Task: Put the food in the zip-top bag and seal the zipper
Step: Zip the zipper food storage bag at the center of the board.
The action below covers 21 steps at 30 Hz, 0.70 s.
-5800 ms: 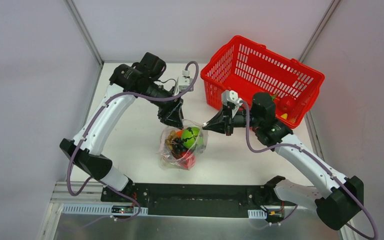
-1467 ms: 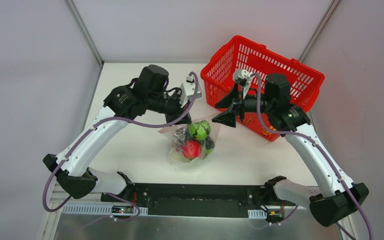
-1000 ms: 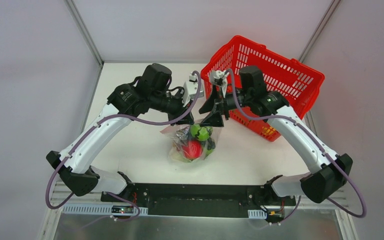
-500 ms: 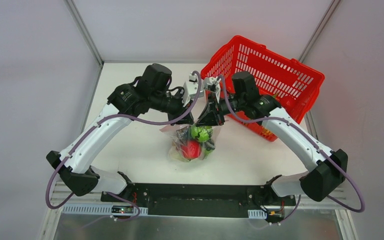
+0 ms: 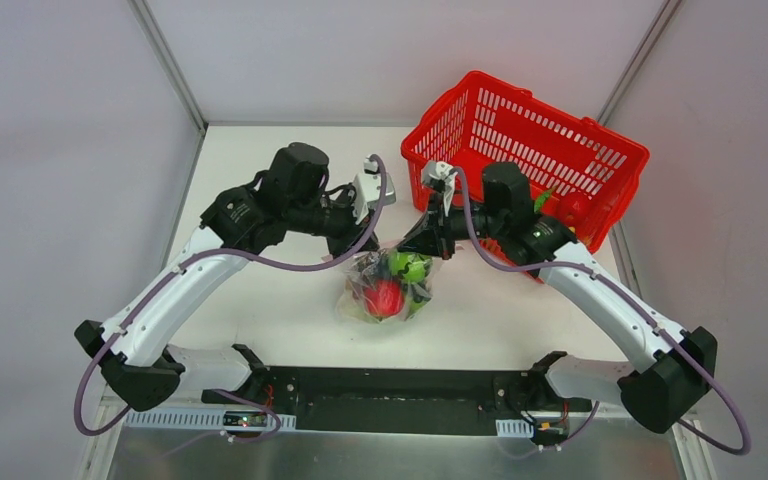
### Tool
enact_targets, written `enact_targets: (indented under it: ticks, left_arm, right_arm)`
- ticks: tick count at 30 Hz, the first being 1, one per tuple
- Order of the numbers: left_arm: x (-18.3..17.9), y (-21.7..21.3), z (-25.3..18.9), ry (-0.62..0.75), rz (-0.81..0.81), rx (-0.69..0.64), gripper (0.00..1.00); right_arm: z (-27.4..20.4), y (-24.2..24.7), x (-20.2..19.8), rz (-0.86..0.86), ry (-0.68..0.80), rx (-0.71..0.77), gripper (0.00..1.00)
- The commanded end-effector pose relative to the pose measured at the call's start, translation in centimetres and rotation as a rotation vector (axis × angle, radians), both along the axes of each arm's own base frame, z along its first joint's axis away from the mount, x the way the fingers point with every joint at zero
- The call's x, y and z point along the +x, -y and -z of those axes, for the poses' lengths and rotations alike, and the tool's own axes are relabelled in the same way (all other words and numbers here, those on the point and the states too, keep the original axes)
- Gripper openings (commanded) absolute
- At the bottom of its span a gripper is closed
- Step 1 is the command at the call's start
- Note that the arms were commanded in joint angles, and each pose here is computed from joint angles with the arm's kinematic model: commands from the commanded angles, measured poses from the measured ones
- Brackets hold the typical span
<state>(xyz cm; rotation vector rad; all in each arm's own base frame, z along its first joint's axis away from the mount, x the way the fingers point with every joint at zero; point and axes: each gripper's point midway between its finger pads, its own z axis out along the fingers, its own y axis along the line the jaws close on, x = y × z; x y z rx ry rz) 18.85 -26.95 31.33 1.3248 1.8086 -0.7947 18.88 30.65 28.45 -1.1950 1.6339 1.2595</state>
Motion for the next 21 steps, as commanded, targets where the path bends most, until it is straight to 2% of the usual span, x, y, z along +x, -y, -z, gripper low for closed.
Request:
enact_targets:
  ticks: [1, 8, 21]
  left_arm:
    - [-0.5, -2.7, 1.0, -0.009, -0.071, 0.044, 0.0]
    - [-0.4, -5.0, 1.8, -0.004, -0.145, 0.09, 0.0]
    - [-0.4, -9.0, 3.8, 0.008, -0.262, 0.216, 0.0]
  right_arm:
    - [-2.6, 1.0, 1.8, 0.129, 0.114, 0.057, 0.0]
    - [-3.1, 1.7, 2.5, 0.204, 0.143, 0.08, 0.0]
    - [-3.5, 1.8, 3.2, 0.239, 0.153, 0.107, 0.0]
